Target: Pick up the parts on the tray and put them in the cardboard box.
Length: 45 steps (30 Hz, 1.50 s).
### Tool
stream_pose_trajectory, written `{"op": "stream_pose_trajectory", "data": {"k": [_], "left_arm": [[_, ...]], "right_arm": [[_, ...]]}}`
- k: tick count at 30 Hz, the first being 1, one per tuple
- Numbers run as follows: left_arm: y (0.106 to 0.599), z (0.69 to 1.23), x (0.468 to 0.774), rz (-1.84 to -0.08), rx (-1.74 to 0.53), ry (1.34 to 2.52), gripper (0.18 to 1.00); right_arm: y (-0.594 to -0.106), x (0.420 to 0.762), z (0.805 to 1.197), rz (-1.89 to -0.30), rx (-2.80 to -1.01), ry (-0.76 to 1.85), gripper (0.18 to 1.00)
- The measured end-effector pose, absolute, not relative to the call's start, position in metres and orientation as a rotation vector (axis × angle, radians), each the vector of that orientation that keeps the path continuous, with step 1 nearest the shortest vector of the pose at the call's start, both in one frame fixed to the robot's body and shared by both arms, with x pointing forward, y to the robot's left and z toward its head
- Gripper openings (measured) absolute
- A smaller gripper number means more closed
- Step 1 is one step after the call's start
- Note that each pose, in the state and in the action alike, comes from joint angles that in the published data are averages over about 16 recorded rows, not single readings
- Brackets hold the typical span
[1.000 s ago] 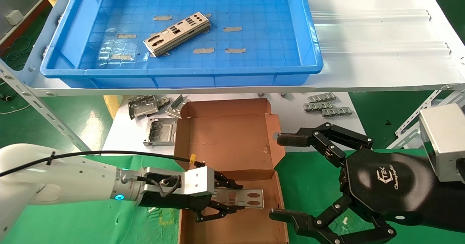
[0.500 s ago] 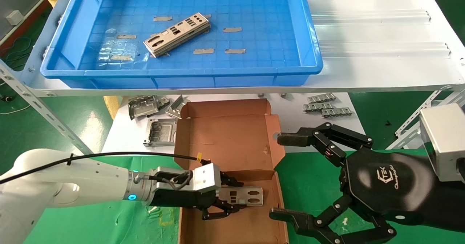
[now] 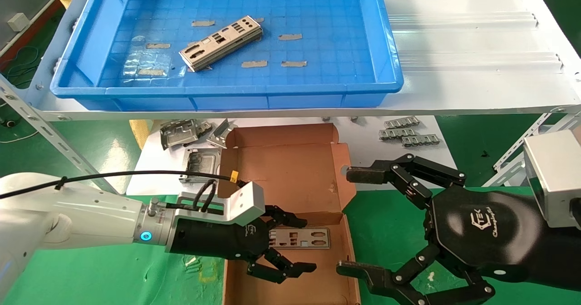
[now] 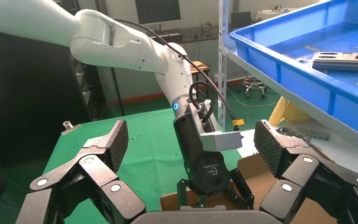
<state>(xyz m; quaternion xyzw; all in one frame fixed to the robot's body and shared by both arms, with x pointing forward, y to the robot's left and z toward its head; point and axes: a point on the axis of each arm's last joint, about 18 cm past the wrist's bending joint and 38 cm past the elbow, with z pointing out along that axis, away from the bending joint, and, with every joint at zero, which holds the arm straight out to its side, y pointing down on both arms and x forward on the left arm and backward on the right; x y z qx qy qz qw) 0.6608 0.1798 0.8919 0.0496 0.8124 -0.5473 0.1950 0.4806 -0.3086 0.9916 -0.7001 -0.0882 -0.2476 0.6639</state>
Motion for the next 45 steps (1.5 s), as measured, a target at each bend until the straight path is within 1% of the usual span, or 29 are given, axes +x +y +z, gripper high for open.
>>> {"op": "stream_pose_trajectory", "data": {"k": [6,9,12,18,26,33,38,45], "left_arm": [[0.187,0.909,0.652,-1.597,0.166,2.246,0.867],[0.193,0.925,0.646,-1.624,0.204,2.209,0.902],[0.201,0.948,0.636,-1.642,0.254,2.16,0.942],[0.217,1.006,0.61,-1.666,0.362,2.045,0.984],[0.235,1.077,0.574,-1.707,0.443,1.885,0.999],[0.245,1.111,0.562,-1.748,0.451,1.772,1.001],[0.249,1.121,0.562,-1.762,0.444,1.731,1.001],[0.25,1.12,0.562,-1.766,0.439,1.727,1.001]], "right_arm": [[-0.309,0.481,0.992,-0.559,-1.582,-0.199,1.0],[-0.309,0.481,0.992,-0.559,-1.582,-0.199,1.0],[-0.309,0.481,0.992,-0.559,-1.582,-0.199,1.0],[-0.309,0.481,0.992,-0.559,-1.582,-0.199,1.0],[-0.309,0.481,0.992,-0.559,-1.582,-0.199,1.0],[-0.309,0.481,0.992,-0.559,-1.582,-0.199,1.0],[-0.309,0.481,0.992,-0.559,-1.582,-0.199,1.0],[-0.309,0.481,0.992,-0.559,-1.582,-0.199,1.0]]}}
